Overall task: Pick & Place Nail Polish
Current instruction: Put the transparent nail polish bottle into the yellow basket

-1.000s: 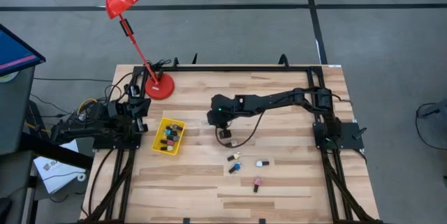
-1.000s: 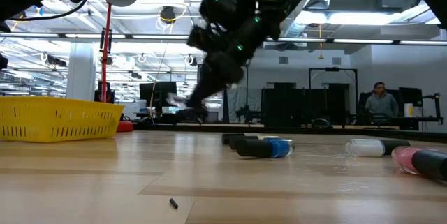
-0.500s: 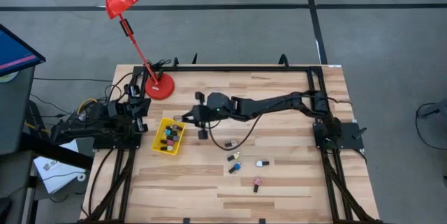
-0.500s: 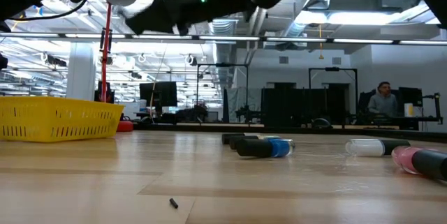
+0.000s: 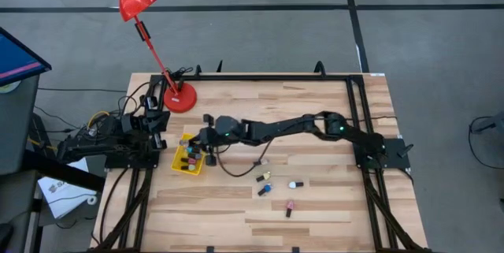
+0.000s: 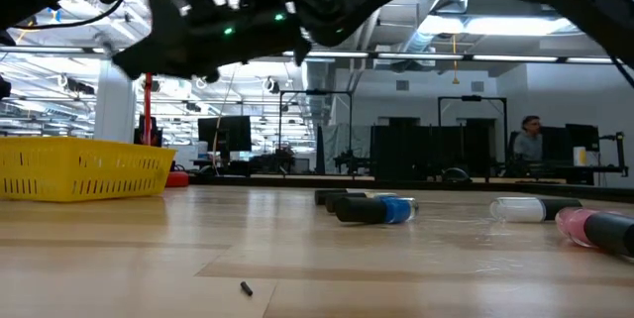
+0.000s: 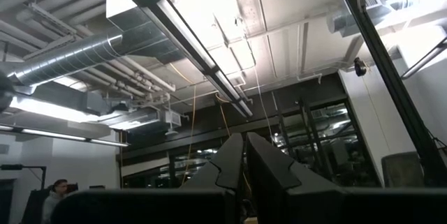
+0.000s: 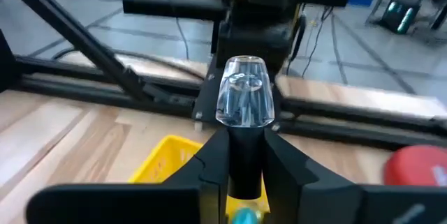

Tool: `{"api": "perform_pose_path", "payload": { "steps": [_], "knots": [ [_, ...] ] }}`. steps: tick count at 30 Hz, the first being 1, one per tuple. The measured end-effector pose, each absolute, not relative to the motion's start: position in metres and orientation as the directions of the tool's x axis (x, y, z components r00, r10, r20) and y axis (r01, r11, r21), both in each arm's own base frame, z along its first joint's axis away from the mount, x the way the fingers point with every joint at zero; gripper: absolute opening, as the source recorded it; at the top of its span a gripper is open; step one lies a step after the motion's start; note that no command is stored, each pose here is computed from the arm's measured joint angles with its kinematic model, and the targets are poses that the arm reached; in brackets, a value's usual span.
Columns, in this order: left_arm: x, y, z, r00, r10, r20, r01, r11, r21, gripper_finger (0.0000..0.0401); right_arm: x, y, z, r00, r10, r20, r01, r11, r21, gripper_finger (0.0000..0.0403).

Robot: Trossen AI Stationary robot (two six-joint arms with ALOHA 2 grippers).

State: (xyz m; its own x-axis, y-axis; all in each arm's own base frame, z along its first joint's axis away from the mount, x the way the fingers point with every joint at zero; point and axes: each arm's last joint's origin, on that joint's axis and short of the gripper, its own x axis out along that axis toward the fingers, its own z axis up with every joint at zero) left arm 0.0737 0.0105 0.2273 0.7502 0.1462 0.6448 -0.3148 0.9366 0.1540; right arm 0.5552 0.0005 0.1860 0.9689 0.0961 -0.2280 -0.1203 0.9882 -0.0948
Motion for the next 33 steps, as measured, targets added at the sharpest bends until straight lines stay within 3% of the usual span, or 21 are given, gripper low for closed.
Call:
{"api": "perform_pose_path", "payload": {
  "steps": [9, 33],
  "knots": [
    [0.074, 0.010, 0.227, 0.750, 0.146, 0.645, -0.315, 0.936, 0.154, 0.0014, 0.586, 0.007, 0.161, 0.927, 0.107, -0.360, -0.137, 0.989, -0.060, 0.0057],
    [0.074, 0.010, 0.227, 0.750, 0.146, 0.645, -0.315, 0.937, 0.154, 0.0014, 0.581, 0.003, 0.144, 0.852, 0.053, -0.520, -0.088, 0.995, -0.043, 0.0058]
  ]
}}
